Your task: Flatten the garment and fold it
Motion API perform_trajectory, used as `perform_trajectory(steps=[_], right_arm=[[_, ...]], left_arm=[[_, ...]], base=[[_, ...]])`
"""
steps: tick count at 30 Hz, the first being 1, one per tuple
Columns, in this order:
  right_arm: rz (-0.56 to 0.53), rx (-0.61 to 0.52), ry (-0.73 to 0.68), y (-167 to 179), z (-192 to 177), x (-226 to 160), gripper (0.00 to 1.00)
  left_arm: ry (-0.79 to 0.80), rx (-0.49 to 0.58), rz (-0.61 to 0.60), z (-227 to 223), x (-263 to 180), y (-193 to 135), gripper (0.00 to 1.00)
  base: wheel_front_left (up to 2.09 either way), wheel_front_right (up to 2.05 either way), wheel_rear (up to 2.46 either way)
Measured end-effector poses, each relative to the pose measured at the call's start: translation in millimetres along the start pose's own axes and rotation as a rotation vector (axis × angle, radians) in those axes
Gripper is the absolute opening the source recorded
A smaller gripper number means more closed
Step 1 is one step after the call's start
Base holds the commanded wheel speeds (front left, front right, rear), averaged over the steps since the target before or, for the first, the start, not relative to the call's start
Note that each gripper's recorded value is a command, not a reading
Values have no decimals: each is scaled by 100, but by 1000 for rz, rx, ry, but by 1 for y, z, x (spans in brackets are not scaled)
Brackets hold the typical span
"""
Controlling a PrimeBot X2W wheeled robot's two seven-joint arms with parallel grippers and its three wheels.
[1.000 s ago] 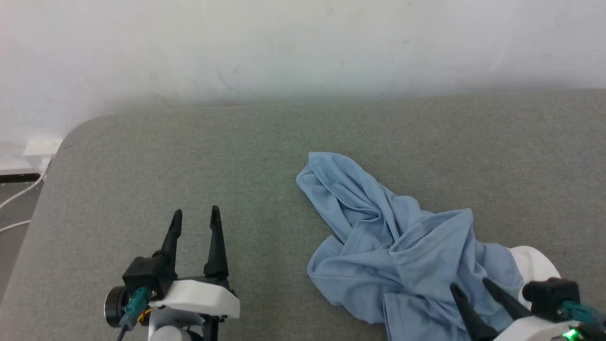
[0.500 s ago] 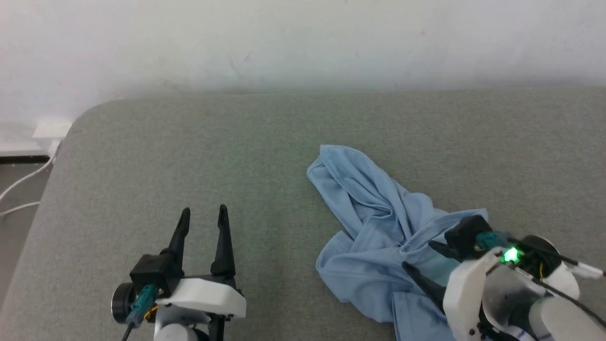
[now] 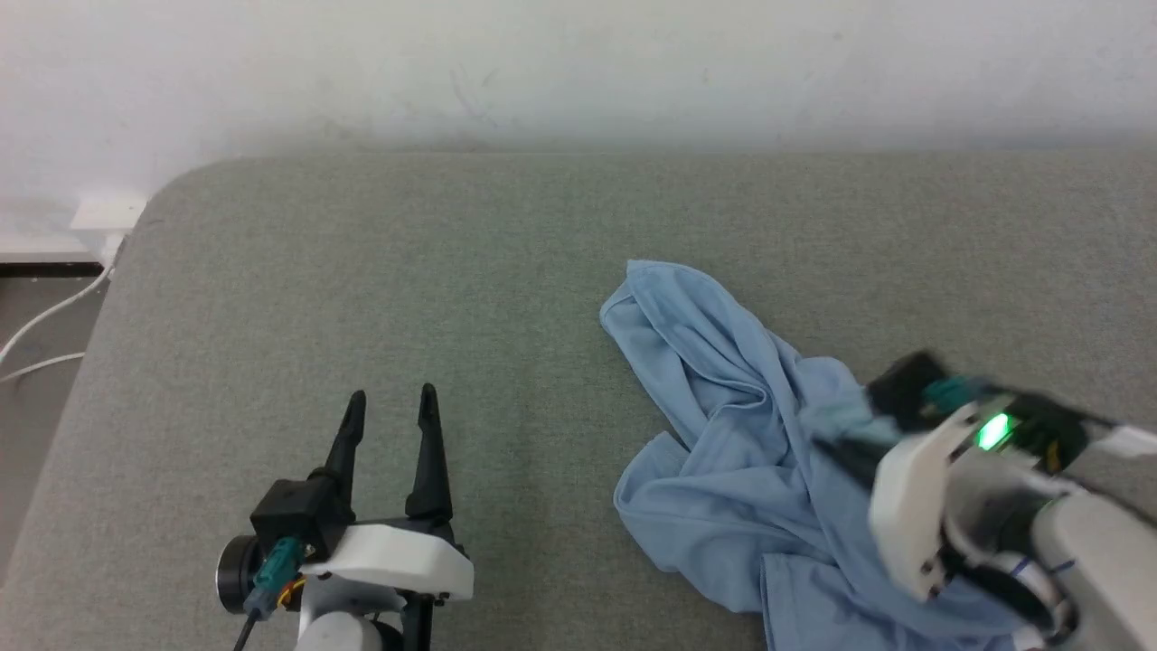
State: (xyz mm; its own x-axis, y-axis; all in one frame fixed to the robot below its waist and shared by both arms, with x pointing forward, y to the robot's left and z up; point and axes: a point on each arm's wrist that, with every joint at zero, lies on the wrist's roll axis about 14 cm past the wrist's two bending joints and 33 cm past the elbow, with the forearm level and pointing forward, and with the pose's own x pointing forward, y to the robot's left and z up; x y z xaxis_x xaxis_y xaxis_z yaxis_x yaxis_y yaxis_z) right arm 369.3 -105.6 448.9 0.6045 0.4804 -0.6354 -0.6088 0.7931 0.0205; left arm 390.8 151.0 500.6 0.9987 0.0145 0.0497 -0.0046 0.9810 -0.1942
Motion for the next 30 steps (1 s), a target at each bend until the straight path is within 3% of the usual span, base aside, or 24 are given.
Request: perform_trajectory(steps=[3, 7, 12, 18, 19, 20, 21, 22, 26, 30], right_arm=[[-121, 30, -170, -38, 33, -16, 0], [-391, 139, -347, -118, 49, -62, 0], [-689, 365, -288, -189, -29, -116, 0], [-914, 590, -231, -214, -122, -154, 0], [-939, 613, -226, -214, -134, -156, 12], [-949, 636, -211, -212, -145, -154, 42], [-947, 656, -191, -207, -154, -149, 94], [-944, 672, -180, -202, -162, -144, 100], [-978, 675, -223, -197, -172, -141, 100], [-1066, 569, -372, -209, -153, -162, 100]], left_arm=[[-2, 0, -1, 0, 2, -1, 100], [-6, -3, -16, 1, 3, -7, 100], [-4, -6, -35, 0, 6, -13, 100], [21, -8, -42, -9, 9, -15, 100], [25, -8, -42, -11, 10, -16, 100], [29, -8, -42, -12, 11, -16, 100], [33, -8, -43, -14, 11, -16, 100], [37, -8, -43, -15, 12, -16, 100], [42, -9, -48, -17, 14, -17, 100], [33, -5, -43, -14, 13, -16, 100]], base=[[0, 0, 0], [0, 0, 0], [0, 0, 0], [0, 0, 0], [0, 0, 0], [0, 0, 0], [0, 0, 0], [0, 0, 0], [0, 0, 0], [0, 0, 0]])
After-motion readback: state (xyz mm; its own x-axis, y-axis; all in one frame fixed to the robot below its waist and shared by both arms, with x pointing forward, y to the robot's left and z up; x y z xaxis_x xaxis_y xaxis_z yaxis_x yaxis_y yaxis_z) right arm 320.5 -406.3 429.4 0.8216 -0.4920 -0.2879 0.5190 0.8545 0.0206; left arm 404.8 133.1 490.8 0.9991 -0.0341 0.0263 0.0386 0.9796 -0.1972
